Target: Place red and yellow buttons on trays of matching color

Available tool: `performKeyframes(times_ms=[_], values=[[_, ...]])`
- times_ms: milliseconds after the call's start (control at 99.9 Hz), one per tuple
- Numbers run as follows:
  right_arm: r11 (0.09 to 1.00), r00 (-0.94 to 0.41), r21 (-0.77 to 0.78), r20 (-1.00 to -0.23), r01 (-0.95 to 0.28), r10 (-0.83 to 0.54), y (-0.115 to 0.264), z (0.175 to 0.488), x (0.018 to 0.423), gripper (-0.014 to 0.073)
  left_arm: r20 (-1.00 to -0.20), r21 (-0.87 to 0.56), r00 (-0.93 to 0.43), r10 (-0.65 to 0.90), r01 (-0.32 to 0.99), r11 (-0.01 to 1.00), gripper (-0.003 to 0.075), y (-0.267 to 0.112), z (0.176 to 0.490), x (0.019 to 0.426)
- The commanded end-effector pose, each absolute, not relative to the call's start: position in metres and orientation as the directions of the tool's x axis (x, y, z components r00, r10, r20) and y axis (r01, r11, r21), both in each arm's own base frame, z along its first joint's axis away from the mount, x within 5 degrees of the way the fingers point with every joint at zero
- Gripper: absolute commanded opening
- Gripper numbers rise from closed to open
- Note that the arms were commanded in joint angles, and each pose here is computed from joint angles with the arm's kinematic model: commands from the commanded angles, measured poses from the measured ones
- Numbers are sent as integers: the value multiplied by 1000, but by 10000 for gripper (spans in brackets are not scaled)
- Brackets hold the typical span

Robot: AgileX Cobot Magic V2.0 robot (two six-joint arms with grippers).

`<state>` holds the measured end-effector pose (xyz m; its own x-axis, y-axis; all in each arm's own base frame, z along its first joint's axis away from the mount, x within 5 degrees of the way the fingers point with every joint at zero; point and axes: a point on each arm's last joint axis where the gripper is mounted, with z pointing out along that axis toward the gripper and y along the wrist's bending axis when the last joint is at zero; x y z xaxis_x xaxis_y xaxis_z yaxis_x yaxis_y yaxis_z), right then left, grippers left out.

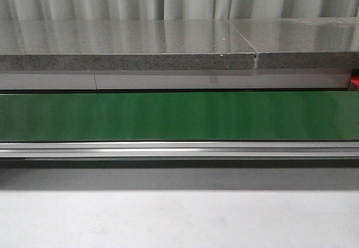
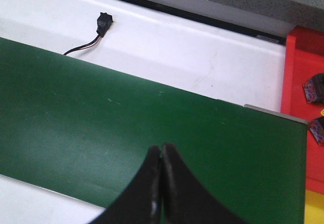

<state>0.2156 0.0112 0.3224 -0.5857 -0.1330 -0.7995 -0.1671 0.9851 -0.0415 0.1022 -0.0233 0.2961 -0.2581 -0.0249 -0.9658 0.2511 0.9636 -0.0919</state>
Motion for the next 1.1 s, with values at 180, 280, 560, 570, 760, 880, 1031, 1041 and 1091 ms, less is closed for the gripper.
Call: performKeyframes(times_ms=[180, 280, 560, 570, 760, 880, 1031, 1041, 1091], values=[[986, -505, -64, -853, -155, -134, 10, 339, 216, -68, -978, -112, -200, -66, 228, 967, -19, -22, 309, 103], [986, -505, -64, -853, -155, -134, 10, 339, 216, -68, -979, -107, -192, -64, 219, 970, -18, -21, 309, 104], [986, -505, -64, -853, -155, -134, 10, 339, 216, -68, -977, -107, -204, -60, 226, 968, 345, -21, 307, 104], [986, -505, -64, -853, -155, -134, 10, 339, 216, -68, -977, -107, -204, -60, 226, 968, 379, -21, 307, 104], [986, -505, -64, -853, -155, -134, 10, 339, 216, -68, -977, -118, -201, -72, 224, 967, 687, -21, 307, 104], [986, -505, -64, -853, -155, -134, 10, 339, 216, -68, -977, -117, -199, -73, 222, 968, 657, -21, 308, 104], [986, -505, -64, -853, -155, -134, 10, 339, 216, -68, -965, -236, -148, -216, 127, 963, 640, -13, 315, 108], [986, -505, -64, -853, -155, -134, 10, 339, 216, -68, -961, -255, -143, -238, 113, 960, 640, -12, 316, 108], [986, -505, -64, -853, -155, -134, 10, 339, 216, -68, -949, -302, -122, -292, 71, 951, 640, -8, 321, 113]])
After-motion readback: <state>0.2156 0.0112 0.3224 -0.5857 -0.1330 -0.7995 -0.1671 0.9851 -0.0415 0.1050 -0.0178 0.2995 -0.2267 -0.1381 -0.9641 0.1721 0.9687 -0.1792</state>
